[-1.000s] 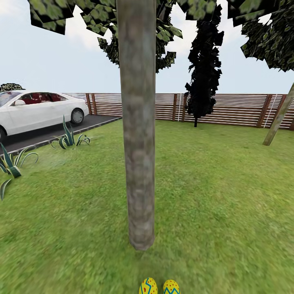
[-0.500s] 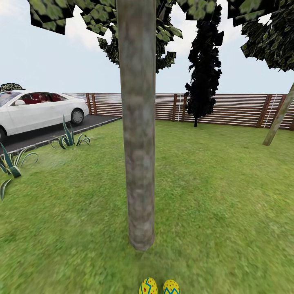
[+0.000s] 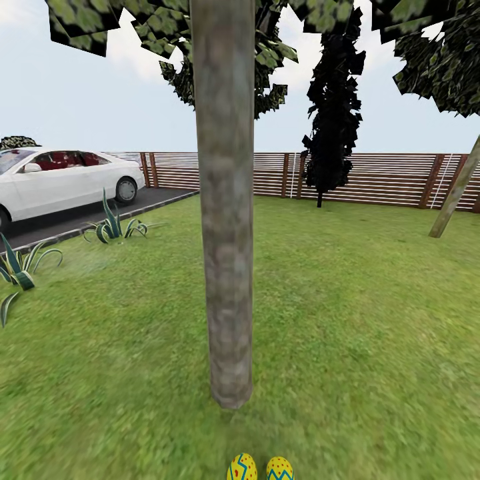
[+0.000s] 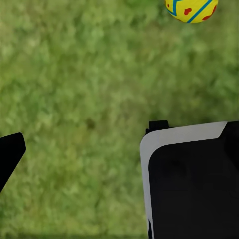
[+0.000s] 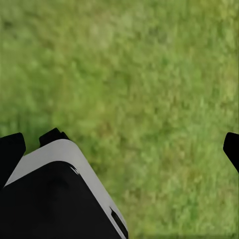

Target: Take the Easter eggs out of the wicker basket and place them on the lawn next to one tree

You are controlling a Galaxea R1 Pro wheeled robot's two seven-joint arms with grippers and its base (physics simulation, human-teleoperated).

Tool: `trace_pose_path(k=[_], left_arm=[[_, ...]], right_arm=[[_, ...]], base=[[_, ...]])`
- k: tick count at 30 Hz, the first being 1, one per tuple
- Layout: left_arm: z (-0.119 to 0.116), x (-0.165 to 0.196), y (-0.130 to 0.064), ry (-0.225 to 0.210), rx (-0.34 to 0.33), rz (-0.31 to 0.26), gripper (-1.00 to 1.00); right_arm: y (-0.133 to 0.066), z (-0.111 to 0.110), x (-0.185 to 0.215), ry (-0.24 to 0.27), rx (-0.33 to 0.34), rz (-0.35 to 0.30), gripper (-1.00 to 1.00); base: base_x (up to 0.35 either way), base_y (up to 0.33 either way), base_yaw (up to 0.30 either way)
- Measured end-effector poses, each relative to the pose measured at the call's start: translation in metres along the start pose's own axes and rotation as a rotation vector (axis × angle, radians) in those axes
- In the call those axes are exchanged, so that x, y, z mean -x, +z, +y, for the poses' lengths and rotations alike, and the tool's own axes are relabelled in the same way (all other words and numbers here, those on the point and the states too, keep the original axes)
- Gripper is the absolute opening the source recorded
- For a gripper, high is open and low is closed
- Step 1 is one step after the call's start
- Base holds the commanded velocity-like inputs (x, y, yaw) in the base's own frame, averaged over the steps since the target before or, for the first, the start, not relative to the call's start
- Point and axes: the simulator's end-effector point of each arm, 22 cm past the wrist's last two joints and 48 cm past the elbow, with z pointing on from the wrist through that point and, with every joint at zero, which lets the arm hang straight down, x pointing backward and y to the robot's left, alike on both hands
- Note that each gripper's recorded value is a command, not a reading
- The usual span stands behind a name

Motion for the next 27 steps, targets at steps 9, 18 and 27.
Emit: trace_pose_path(k=[9, 18, 27], left_arm=[[0.0000, 0.0000, 0.0000, 0.000, 0.000, 0.000, 1.00], [0.0001, -0.0001, 0.0000, 0.000, 0.000, 0.000, 1.00], [0.0000, 0.0000, 0.0000, 0.000, 0.000, 0.000, 1.00]], right_arm=[[0.0000, 0.0000, 0.0000, 0.000, 0.000, 0.000, 1.00], [0.0000, -0.0001, -0.0002, 0.000, 0.000, 0.000, 1.00], [0.0000, -0.0001, -0.0002, 0.000, 0.000, 0.000, 1.00]], base=[[0.000, 0.000, 0.000], [0.000, 0.000, 0.000], [0.000, 0.000, 0.000]])
